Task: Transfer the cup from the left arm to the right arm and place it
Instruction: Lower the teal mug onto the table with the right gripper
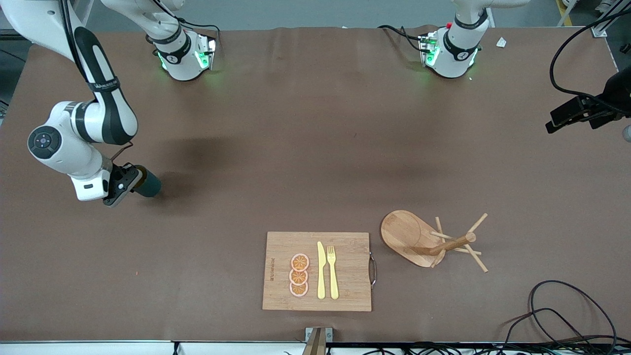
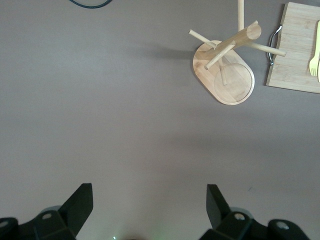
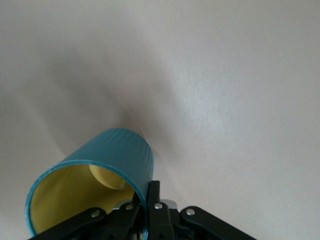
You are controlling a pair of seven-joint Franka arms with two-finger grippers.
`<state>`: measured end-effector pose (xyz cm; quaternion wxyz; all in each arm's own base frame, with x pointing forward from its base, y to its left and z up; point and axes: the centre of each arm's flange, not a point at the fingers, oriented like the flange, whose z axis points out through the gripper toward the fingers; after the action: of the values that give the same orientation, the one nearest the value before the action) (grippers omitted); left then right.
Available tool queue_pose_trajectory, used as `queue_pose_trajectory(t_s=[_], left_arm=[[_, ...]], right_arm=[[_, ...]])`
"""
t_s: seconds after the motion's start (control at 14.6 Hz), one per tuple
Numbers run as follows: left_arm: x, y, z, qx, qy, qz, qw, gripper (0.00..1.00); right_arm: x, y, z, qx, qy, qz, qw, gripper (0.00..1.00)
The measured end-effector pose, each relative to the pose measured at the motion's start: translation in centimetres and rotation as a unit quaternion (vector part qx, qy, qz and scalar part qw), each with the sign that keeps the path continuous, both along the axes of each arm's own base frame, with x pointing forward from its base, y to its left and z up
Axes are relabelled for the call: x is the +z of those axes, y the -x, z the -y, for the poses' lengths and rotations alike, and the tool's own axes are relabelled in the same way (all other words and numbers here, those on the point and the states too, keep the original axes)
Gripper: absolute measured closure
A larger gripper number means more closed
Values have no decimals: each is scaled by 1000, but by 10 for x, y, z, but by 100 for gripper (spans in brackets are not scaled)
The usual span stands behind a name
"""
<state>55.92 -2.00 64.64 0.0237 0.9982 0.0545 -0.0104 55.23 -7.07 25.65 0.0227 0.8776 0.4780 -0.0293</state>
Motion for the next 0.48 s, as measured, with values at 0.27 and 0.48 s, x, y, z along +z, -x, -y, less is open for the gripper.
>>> queue_pose_trajectory(t_s=[0.27,0.48], left_arm=[[5,-3,-2,2,0,21,1000,0],[6,-4,6,-4,0,23,1000,0]], right_arm=[[-16,3,16,-1,0,-6,1000,96],[-20,3,17,-1,0,-5,1000,91]])
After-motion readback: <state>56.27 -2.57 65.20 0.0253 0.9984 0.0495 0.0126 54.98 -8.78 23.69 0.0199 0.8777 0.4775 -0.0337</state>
